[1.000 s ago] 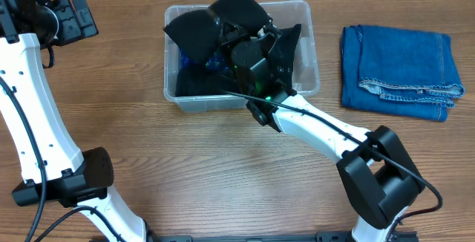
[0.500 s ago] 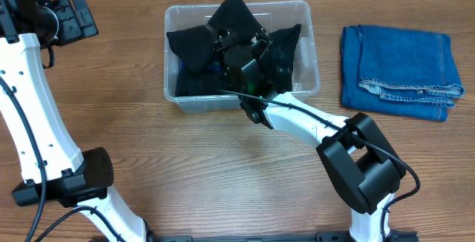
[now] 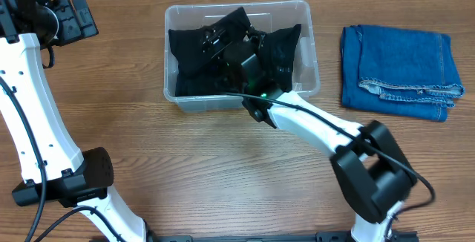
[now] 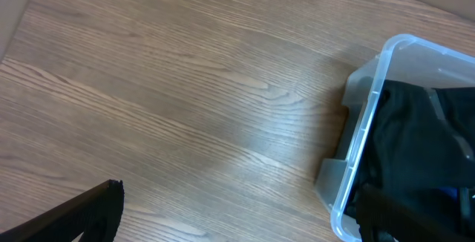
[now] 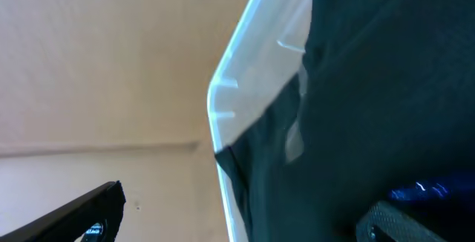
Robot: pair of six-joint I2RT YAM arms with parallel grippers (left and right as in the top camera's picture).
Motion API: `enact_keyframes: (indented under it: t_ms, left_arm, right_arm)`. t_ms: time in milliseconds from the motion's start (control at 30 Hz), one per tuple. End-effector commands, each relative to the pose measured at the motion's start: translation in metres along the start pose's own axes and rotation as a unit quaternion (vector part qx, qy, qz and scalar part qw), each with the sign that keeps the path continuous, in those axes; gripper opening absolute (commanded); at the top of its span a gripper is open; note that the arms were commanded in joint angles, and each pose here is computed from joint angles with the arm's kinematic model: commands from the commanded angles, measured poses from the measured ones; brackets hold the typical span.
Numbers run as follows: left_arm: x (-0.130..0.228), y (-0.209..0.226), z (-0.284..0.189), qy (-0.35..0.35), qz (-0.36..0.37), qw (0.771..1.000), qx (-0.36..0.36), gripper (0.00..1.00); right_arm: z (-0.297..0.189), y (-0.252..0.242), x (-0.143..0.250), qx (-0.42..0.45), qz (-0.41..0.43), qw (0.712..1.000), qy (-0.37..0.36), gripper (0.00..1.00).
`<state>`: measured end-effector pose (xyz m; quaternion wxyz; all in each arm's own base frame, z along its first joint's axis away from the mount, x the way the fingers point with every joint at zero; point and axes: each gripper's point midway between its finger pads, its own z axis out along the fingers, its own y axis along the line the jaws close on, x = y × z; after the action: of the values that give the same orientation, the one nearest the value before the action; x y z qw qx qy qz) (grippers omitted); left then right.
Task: Pack container
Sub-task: 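Lower the black garment into the bin and press it down with right gripper, then press the black garments flat inside the bin with right gripper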
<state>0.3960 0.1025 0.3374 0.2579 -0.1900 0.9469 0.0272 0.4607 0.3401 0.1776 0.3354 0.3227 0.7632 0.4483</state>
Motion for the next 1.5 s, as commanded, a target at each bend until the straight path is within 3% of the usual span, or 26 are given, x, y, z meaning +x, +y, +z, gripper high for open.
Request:
enact_keyframes:
  t_ms: [0,100,200,300,333,367,467,533,567,833,1000,1167,1467]
  left_arm:
    - [0.000,0.002,-0.008,-0.009,-0.004,1.000,-0.001,1.00]
    - [0.000,0.002,-0.008,-0.009,-0.004,1.000,-0.001,1.00]
    - [0.000,0.002,-0.008,-0.009,-0.004,1.000,-0.001,1.00]
    - [0.000,0.002,-0.008,-0.009,-0.004,1.000,-0.001,1.00]
    - [0.000,0.002,-0.008,-0.009,-0.004,1.000,-0.001,1.00]
    - [0.000,0.002,-0.008,-0.009,-0.004,1.000,-0.001,1.00]
    - [0.000,0.002,-0.008,-0.009,-0.004,1.000,-0.001,1.00]
    - [0.000,0.002,-0.008,-0.009,-0.004,1.000,-0.001,1.00]
    - [0.000,0.002,-0.008,-0.009,-0.004,1.000,-0.001,1.00]
    - [0.000,0.002,-0.008,-0.009,-0.004,1.000,-0.001,1.00]
    - [0.000,0.002,-0.008,-0.009,-0.004,1.000,-0.001,1.00]
    - [0.000,0.002,-0.008,-0.009,-0.004,1.000,-0.001,1.00]
    - [0.000,0.002,-0.008,-0.009,-0.004,1.000,-0.001,1.00]
  right_arm:
    - [-0.046,0.059,-0.008,-0.039,-0.080,0.996,0.005,1.00]
    - [-0.063,0.054,-0.010,-0.010,-0.186,0.982,0.013,1.00]
    - [-0.070,0.038,-0.008,0.024,-0.335,0.941,0.032,1.00]
    - [-0.072,0.021,-0.004,0.050,-0.363,0.929,0.053,1.00]
    - [-0.071,0.020,0.000,0.044,-0.394,0.916,0.065,0.95]
    - [-0.070,0.019,0.003,0.040,-0.418,0.905,0.073,0.88]
    - [-0.066,0.013,0.005,0.041,-0.479,0.873,0.081,0.53]
    - [-0.061,0.005,0.002,0.053,-0.494,0.865,0.078,0.13]
    - [-0.057,0.001,0.001,0.059,-0.499,0.862,0.076,0.04]
    - [-0.048,-0.004,0.014,0.058,-0.502,0.854,0.122,0.04]
    - [-0.063,0.033,0.007,0.058,-0.507,0.848,0.140,0.04]
    - [-0.070,0.051,0.009,0.031,-0.510,0.835,0.203,0.04]
    - [-0.011,0.008,0.022,0.025,-0.522,0.819,0.235,0.04]
